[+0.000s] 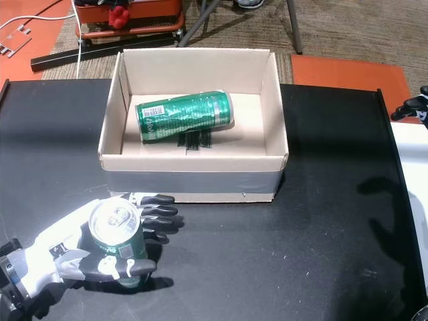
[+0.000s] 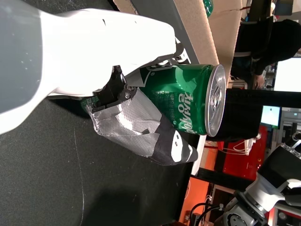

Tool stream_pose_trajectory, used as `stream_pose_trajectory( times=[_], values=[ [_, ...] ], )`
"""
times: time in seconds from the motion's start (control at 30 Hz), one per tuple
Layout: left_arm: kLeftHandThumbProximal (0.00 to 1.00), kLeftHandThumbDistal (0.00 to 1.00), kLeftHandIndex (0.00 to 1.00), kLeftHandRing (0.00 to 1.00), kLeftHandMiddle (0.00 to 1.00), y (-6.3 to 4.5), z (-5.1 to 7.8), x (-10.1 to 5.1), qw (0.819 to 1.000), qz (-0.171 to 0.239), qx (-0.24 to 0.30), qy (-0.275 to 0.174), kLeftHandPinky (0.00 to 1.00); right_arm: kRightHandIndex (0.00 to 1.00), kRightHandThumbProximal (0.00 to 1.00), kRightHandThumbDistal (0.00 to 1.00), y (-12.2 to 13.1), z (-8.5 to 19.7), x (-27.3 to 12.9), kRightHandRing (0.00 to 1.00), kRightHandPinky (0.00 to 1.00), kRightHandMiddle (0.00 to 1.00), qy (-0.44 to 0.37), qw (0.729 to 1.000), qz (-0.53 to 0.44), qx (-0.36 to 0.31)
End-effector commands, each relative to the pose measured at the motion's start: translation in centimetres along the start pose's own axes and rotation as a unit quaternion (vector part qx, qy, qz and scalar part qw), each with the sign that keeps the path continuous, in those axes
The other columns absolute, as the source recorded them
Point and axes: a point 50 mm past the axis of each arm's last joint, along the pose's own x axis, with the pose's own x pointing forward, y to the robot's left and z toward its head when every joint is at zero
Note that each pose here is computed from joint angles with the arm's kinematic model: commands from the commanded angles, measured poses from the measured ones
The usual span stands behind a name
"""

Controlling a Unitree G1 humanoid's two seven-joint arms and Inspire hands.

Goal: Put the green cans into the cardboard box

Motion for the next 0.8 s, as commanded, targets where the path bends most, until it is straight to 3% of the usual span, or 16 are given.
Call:
stream_pose_trajectory(
  times=[0.0,0.07,0.13,0.27,0.33,0.4,0.53,0.63,0.77],
  values=[
    [0.22,0.85,0.8,0.87,0.85,-0.5,-0.8,-0.3,1.0,-0.009,-0.008,0.021,0.87,0.42,0.51,0.93,-0.2,0.2,-0.2,0.47,0.53,0.43,-0.003,1.0,-0.005,-0.005],
    [0.2,0.83,0.8,0.87,0.85,-0.7,-0.9,-0.2,1.0,-0.012,-0.005,0.027,0.86,0.42,0.52,0.94,-0.2,0.2,-0.3,0.47,0.53,0.43,-0.002,1.0,-0.006,-0.007],
    [0.09,0.78,0.81,0.86,0.86,-0.8,-1.1,-0.1,0.999,-0.016,-0.001,0.037,0.86,0.42,0.52,0.95,-0.1,0.3,-0.2,0.47,0.53,0.43,-0.002,1.0,-0.006,-0.008],
    [0.18,0.81,0.78,0.8,0.8,-1.1,-1.3,0.0,0.999,-0.013,-0.002,0.041,0.79,0.42,0.52,0.97,-0.1,0.3,-0.3,0.47,0.53,0.43,-0.002,1.0,-0.007,-0.01],
    [0.12,0.73,0.76,0.69,0.7,-1.1,-1.3,0.0,0.999,-0.002,-0.008,0.034,0.68,0.41,0.52,0.96,-0.1,0.3,-0.3,0.47,0.53,0.42,-0.002,1.0,-0.007,-0.01],
    [0.01,0.67,0.68,0.59,0.61,-1.0,-1.4,0.1,0.999,0.013,-0.025,0.028,0.56,0.42,0.51,0.95,-0.1,0.3,-0.3,0.47,0.53,0.42,-0.002,1.0,-0.006,-0.007],
    [0.0,0.53,0.42,0.43,0.41,-1.0,-1.7,0.1,0.997,0.043,-0.058,0.024,0.39,0.42,0.5,0.92,0.0,0.2,-0.3,0.47,0.53,0.43,-0.004,1.0,-0.005,-0.003],
    [0.0,0.33,0.34,0.45,0.4,-0.9,-1.8,0.1,0.996,0.058,-0.065,0.021,0.43,0.42,0.5,0.94,0.0,0.2,-0.3,0.47,0.53,0.43,-0.003,1.0,-0.007,-0.001],
    [0.0,0.25,0.47,0.56,0.53,-0.9,-1.8,0.2,0.995,0.064,-0.071,0.016,0.54,0.42,0.5,0.95,-0.1,0.1,-0.3,0.47,0.53,0.43,-0.001,1.0,-0.009,0.001]
  ],
)
